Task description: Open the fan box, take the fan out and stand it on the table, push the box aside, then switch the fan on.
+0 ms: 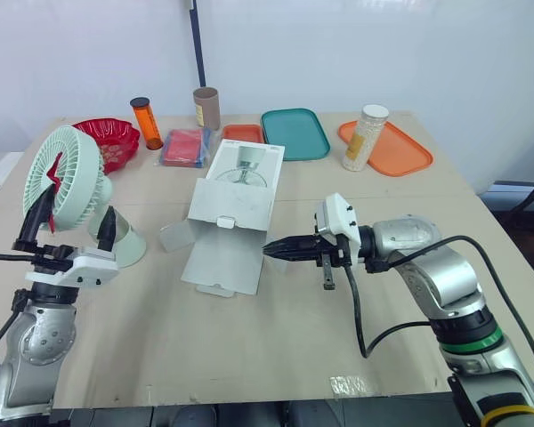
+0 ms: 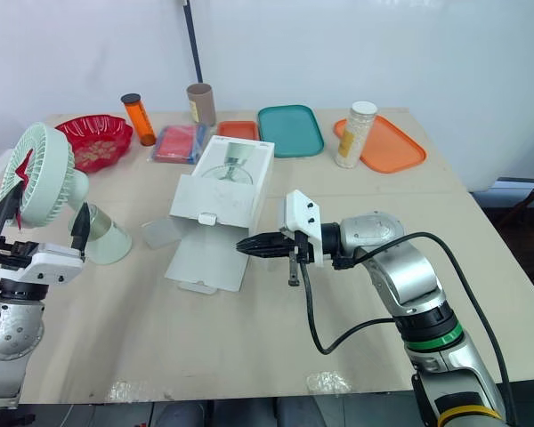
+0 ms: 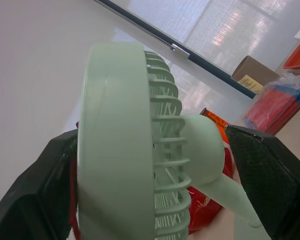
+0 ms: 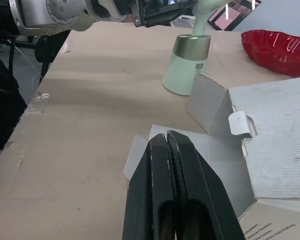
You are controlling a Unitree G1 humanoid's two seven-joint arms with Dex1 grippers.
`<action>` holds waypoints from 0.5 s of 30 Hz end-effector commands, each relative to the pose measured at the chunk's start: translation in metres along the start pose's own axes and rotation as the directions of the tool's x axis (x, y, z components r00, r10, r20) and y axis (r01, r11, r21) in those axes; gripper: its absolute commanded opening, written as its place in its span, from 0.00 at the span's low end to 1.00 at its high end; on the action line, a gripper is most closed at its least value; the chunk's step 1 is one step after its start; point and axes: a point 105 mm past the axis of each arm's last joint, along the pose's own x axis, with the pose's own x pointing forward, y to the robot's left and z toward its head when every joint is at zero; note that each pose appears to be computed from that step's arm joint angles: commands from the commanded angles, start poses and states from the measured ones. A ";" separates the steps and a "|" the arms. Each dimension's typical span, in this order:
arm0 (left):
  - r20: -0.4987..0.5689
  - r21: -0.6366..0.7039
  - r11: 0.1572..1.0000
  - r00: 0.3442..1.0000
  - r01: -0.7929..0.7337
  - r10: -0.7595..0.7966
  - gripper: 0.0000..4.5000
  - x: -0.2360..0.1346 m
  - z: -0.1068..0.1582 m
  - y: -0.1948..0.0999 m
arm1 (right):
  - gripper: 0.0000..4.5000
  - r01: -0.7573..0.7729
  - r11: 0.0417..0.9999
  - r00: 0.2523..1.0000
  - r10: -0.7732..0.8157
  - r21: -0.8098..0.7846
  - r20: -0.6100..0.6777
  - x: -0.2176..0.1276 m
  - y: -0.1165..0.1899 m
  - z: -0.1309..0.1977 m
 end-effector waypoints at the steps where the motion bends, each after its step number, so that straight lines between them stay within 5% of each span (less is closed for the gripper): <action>1: 0.036 0.015 0.997 0.996 -0.079 0.078 1.00 0.004 0.013 0.020 | 0.00 -0.004 0.999 1.000 0.004 -0.047 0.010 0.000 -0.001 0.009; 15: -0.054 -0.026 0.998 0.997 -0.056 0.055 1.00 -0.007 0.009 0.011 | 0.00 -0.010 0.999 1.000 0.011 -0.046 0.013 0.002 -0.001 0.009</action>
